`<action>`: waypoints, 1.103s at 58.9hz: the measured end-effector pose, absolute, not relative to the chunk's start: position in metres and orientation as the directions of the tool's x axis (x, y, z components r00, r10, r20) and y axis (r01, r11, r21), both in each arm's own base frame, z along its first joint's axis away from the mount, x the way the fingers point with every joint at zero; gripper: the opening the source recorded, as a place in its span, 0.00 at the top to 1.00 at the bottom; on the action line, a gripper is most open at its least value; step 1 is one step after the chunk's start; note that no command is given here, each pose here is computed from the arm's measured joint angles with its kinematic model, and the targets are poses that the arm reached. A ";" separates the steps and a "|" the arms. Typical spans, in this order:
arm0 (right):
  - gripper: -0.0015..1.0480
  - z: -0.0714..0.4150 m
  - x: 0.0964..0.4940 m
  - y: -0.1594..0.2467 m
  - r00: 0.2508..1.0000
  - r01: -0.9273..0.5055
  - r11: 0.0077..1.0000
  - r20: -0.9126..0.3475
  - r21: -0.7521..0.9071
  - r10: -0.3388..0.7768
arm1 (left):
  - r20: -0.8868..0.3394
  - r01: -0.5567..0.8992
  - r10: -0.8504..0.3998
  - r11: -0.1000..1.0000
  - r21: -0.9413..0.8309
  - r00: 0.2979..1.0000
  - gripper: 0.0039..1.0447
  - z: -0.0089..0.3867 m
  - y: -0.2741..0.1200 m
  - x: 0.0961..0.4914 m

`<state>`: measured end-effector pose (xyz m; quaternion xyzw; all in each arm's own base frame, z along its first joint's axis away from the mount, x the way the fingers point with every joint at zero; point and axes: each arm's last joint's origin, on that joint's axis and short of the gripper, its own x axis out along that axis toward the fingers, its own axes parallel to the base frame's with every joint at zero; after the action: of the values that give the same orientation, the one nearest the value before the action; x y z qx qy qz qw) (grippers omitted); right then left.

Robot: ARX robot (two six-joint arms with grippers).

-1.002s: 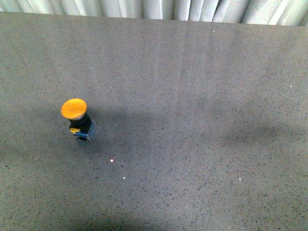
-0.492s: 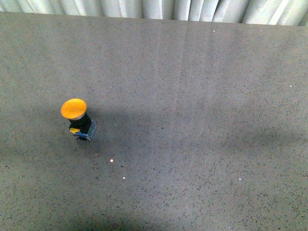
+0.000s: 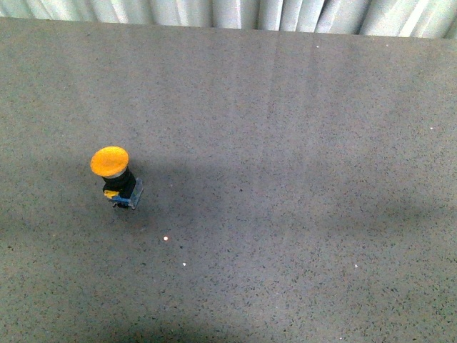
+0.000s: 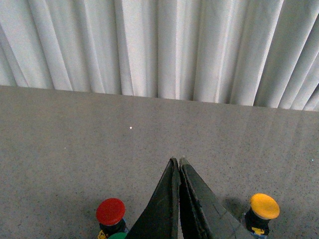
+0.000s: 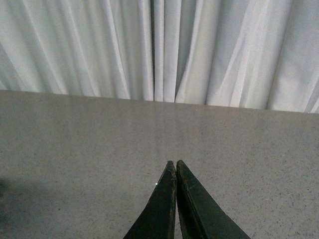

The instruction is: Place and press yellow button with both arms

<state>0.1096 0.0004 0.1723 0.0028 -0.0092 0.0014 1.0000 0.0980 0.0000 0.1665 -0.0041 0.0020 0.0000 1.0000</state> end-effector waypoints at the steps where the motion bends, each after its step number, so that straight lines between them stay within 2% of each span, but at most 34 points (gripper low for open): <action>1: 0.99 0.172 0.109 0.000 1.000 -0.003 1.000 0.018 0.006 0.003 | -0.004 0.000 0.000 1.000 -0.008 1.000 0.99 0.166 0.000 0.098; 7: 0.99 0.168 0.101 0.000 1.000 -0.003 1.000 -0.017 0.006 0.003 | -0.004 0.000 0.000 1.000 -0.008 1.000 0.99 0.166 0.000 0.098; 27: 0.99 0.169 0.097 0.000 1.000 -0.002 1.000 0.014 0.005 0.002 | -0.004 0.000 0.000 1.000 -0.009 1.000 0.97 0.166 0.000 0.098; 31: 0.90 0.169 0.097 0.000 1.000 -0.002 1.000 0.014 0.004 0.002 | -0.004 0.000 0.000 1.000 -0.008 1.000 0.86 0.166 0.000 0.098; 46: 0.48 0.169 0.097 0.000 1.000 -0.002 1.000 0.014 0.004 0.002 | -0.004 0.000 0.000 1.000 -0.008 1.000 0.44 0.166 0.000 0.098; 49: 0.38 0.169 0.097 0.000 1.000 -0.002 1.000 0.014 0.004 0.002 | -0.004 0.000 0.000 1.000 -0.008 1.000 0.32 0.166 0.000 0.098; 57: 0.16 0.169 0.097 0.000 1.000 -0.002 1.000 0.014 0.004 0.002 | -0.004 0.000 0.000 1.000 -0.008 1.000 0.10 0.166 0.000 0.098; 59: 0.10 0.169 0.097 0.000 1.000 -0.002 1.000 0.014 0.004 0.002 | -0.004 0.000 0.000 1.000 -0.007 1.000 0.07 0.166 0.000 0.098; 61: 0.07 0.169 0.097 0.000 1.000 -0.002 1.000 0.014 0.004 0.002 | -0.004 0.000 0.000 1.000 -0.006 1.000 0.08 0.166 0.000 0.098; 65: 0.09 0.169 0.097 0.000 1.000 -0.002 1.000 0.014 0.003 0.002 | -0.004 0.000 0.000 1.000 -0.006 1.000 0.09 0.166 0.000 0.098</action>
<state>0.0969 0.0003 0.1694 0.0016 -0.0070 0.0008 1.0000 0.0980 0.0000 0.1665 -0.0031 0.0020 0.0000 1.0000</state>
